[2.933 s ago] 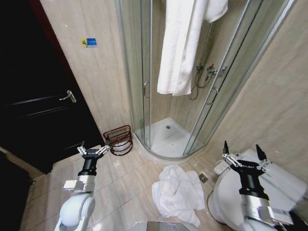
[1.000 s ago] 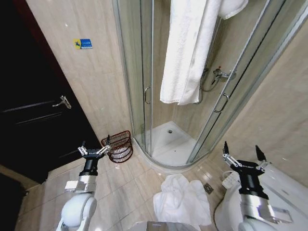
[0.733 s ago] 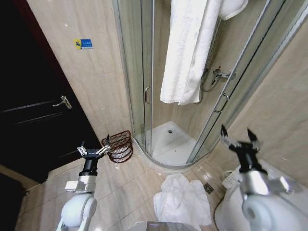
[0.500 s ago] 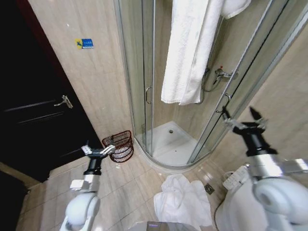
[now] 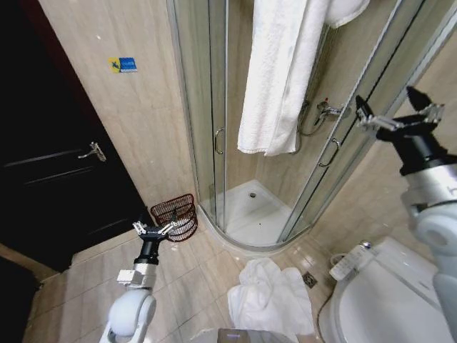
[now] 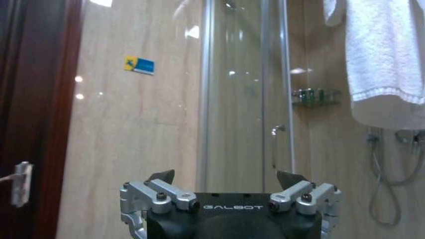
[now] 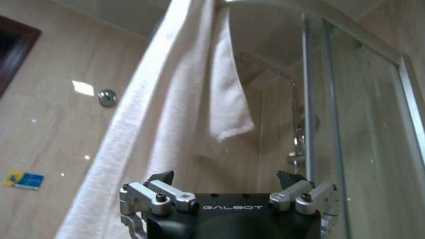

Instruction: Discard the used towel into the hamper.

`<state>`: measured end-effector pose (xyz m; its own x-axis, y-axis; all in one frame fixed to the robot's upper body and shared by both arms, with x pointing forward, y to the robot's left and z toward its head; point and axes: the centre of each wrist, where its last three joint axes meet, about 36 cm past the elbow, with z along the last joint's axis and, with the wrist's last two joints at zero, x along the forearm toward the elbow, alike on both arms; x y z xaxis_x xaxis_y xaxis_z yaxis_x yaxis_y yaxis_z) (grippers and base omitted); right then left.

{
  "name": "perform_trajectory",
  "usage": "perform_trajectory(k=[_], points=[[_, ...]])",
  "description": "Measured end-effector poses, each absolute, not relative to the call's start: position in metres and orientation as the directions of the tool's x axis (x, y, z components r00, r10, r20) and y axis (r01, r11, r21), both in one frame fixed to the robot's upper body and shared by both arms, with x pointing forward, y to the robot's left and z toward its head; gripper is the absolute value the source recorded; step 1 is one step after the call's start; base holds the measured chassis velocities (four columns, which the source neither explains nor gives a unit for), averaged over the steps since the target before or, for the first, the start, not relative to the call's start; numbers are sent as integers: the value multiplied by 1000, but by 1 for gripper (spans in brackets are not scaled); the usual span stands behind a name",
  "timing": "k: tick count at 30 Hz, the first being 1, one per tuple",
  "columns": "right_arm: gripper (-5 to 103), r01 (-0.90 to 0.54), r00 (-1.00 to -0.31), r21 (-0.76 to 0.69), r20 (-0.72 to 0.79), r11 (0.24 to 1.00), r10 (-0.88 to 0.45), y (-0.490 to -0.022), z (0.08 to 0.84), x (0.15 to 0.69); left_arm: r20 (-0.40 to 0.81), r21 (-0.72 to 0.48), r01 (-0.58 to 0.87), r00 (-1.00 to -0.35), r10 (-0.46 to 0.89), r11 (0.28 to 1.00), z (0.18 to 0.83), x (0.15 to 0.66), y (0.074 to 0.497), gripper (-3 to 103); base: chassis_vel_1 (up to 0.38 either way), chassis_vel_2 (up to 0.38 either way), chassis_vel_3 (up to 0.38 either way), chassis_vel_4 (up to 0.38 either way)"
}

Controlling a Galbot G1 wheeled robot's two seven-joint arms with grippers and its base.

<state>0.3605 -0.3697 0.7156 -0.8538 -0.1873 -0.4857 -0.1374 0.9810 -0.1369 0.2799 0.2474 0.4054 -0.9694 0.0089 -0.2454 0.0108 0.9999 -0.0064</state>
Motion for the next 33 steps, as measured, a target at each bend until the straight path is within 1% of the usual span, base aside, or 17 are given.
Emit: perform_trajectory(k=[3, 5, 10, 14, 21, 28, 33], points=[[100, -128, -861, -144, -474, 981, -182, -377, 718, 365, -246, -5, 22, -969, 20, 1000, 409, 287, 241, 100, 0, 0, 0, 0], [100, -125, -868, -164, -460, 979, -188, -380, 722, 367, -269, -4, 41, -962, 38, 999, 422, 297, 228, 100, 0, 0, 0, 0], [100, -131, -859, -208, -464, 969, -215, -375, 737, 368, -286, -3, 52, -957, 49, 999, 437, 289, 219, 100, 0, 0, 0, 0], [100, -127, -854, -221, -471, 967, -220, -378, 747, 372, -288, 16, 44, -957, 47, 999, 434, 282, 218, 100, 0, 0, 0, 0], [100, -92, -852, -260, -478, 961, -211, -400, 775, 382, -283, 18, 52, -958, 55, 998, 420, 278, 208, 100, 0, 0, 0, 0], [100, -169, -826, -240, -495, 956, -270, -395, 806, 381, -279, 27, 69, -957, 74, 997, 416, 283, 201, 100, 0, 0, 0, 0], [100, -192, -826, -236, -485, 953, -286, -392, 812, 407, -275, 27, 57, -959, 62, 998, 416, 281, 202, 100, 0, 0, 0, 0]])
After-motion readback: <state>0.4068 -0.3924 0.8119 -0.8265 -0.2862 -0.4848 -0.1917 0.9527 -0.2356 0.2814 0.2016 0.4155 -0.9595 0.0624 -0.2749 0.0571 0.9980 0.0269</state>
